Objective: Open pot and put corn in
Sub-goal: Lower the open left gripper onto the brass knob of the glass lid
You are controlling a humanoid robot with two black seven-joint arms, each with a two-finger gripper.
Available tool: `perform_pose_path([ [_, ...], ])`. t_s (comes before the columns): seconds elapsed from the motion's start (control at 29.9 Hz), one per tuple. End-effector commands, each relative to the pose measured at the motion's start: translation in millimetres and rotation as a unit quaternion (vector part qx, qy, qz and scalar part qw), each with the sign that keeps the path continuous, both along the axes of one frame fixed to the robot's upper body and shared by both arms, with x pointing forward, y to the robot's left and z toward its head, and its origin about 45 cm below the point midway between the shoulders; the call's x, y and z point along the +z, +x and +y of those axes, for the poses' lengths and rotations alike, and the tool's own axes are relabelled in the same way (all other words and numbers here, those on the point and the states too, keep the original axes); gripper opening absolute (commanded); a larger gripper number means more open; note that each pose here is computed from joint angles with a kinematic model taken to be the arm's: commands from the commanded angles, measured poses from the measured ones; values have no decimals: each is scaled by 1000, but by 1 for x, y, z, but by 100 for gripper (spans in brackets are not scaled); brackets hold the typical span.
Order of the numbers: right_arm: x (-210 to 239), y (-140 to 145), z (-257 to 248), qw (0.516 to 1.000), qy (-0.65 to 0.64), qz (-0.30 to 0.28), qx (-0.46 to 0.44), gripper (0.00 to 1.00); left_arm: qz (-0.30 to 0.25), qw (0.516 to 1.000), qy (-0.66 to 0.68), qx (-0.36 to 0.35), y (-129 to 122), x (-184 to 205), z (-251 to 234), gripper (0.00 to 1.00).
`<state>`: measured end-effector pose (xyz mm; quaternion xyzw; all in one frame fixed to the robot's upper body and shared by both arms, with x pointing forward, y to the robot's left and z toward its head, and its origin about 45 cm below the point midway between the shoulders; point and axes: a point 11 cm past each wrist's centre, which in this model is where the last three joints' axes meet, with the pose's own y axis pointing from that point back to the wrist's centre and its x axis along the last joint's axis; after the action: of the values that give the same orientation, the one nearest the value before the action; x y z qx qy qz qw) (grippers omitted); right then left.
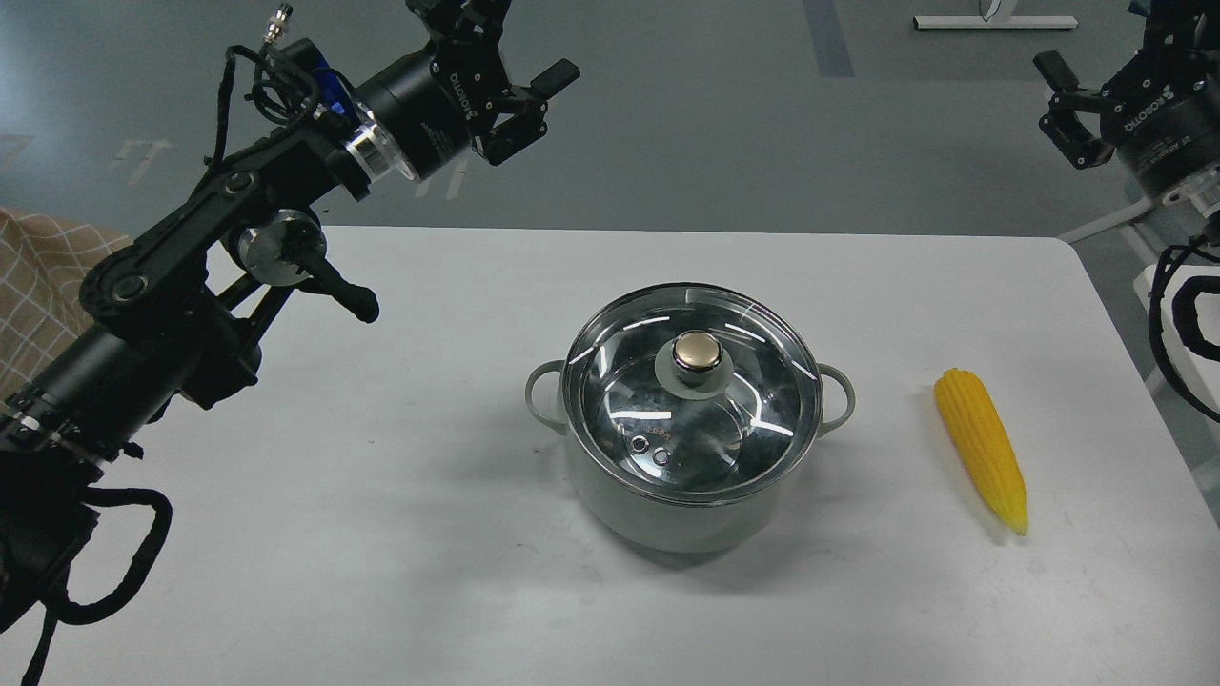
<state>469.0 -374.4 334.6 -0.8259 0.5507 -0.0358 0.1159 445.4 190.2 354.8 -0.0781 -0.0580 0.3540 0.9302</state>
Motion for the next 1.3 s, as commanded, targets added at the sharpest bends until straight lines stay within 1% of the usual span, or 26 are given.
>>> perform_pose_path([
  [0.0,0,0,-1,1000,-1,0,0,100,-65,994,80,-25,-14,10,-18,97],
  [0.03,0,0,-1,1000,-1,0,-1,100,-82,991,103,-29,-18,11,-21,97],
  [0.07,-1,0,-1,1000,-1,1,-2,100,-121,981,145,-38,-25,16,-27,97],
  [0.1,-1,0,-1,1000,-1,1,-2,100,-141,975,164,-43,-29,18,-31,97],
  [0.17,-2,-1,-2,1000,-2,2,-2,100,-214,948,228,-59,-43,25,-43,97],
  [0.23,-2,-1,-2,1000,-2,2,-2,100,-247,931,259,-65,-50,26,-50,97],
  [0.27,-5,-1,-2,1000,-2,5,-3,100,-280,913,289,-70,-56,28,-55,97],
  [0.3,-6,-2,-2,1000,-2,6,-3,100,-296,903,303,-73,-59,28,-58,97],
  [0.37,-7,-2,-3,1000,-2,7,-4,100,-355,858,360,-92,-71,21,-71,97],
  [0.4,-8,-3,-3,1000,-2,8,-4,100,-369,845,373,-102,-76,18,-75,97],
  [0.43,-9,-3,-3,1000,-2,10,-4,100,-393,821,398,-114,-82,12,-78,97],
  [0.5,-11,-4,-4,1000,-2,11,-5,100,-414,797,422,-125,-88,5,-81,96],
  [0.57,-12,-4,-4,1000,-2,13,-5,100,-452,755,455,-139,-96,-11,-88,96],
  [0.6,-13,-4,-4,1000,-1,13,-5,100,-460,745,462,-142,-97,-16,-90,95],
  [0.63,-15,-5,-5,1000,-2,16,-6,100,-477,726,474,-147,-100,-25,-93,95],
  [0.77,-16,-5,-5,1000,-2,16,-6,100,-508,681,504,-155,-103,-46,-97,95],
  [0.87,-18,-6,-5,1000,-2,18,-6,100,-503,681,509,-156,-100,-64,-94,95],
  [1.07,-21,-9,-7,1000,-3,22,-6,100,-492,684,517,-150,-92,-81,-87,92],
  [1.17,-23,-10,-7,1000,-3,23,-6,100,-494,683,516,-153,-93,-87,-87,87],
  [1.2,-23,-10,-9,1000,-3,24,-8,100,-493,682,516,-157,-95,-90,-88,83],
  [1.27,-25,-11,-9,1000,-2,26,-9,100,-492,681,516,-164,-97,-94,-89,82],
])
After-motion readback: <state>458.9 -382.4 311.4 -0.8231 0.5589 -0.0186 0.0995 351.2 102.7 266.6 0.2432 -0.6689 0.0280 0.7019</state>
